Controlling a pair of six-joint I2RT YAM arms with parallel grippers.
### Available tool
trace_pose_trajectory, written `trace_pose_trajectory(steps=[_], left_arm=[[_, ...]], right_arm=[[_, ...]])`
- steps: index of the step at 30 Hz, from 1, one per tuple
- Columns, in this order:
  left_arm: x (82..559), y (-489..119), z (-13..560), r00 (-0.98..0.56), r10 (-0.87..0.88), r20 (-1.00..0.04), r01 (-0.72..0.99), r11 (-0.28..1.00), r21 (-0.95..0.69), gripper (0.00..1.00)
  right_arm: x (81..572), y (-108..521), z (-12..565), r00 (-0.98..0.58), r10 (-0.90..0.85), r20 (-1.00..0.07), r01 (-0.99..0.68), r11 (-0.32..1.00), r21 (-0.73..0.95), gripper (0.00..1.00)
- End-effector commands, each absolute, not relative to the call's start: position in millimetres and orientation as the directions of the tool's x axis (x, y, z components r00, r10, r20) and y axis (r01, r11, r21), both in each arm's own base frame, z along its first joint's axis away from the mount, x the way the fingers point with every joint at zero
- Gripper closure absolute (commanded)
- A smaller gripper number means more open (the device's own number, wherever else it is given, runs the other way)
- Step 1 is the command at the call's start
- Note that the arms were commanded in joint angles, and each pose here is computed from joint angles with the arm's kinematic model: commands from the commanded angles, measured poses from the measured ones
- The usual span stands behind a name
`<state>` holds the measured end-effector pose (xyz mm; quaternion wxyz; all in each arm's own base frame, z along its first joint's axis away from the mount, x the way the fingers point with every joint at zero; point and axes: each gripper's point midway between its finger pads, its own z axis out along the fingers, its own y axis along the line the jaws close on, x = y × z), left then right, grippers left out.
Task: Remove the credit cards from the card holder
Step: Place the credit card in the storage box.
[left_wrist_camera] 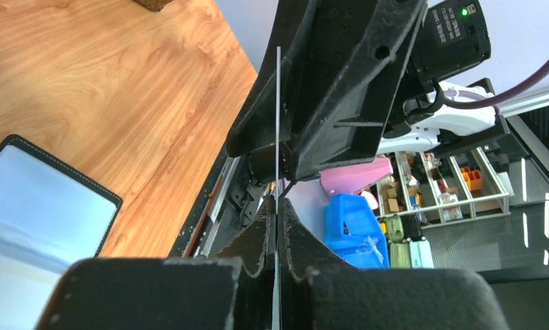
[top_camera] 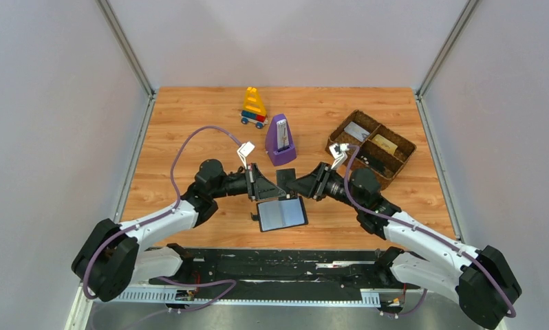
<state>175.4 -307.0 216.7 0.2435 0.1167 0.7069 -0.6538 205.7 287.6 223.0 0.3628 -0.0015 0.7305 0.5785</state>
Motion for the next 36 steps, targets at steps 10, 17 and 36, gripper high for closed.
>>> trace_pose_trajectory(steps=[10,17,36], left_arm=[[135,-290,222,-0.787,0.074,-0.612,0.617,0.119,-0.778,1.00],[115,-283,214,-0.787,0.209,-0.581,0.609,0.110,-0.785,1.00],[105,-289,207,-0.791,0.268,-0.551,0.590,0.089,-0.803,1.00]], right_arm=[[180,266,258,-0.570,0.018,-0.822,-0.782,0.297,0.548,0.45],[173,272,268,-0.563,-0.112,-0.819,-0.823,0.167,0.543,0.53],[159,295,246,-0.641,-0.255,-0.724,-0.748,-0.004,0.664,0.63]])
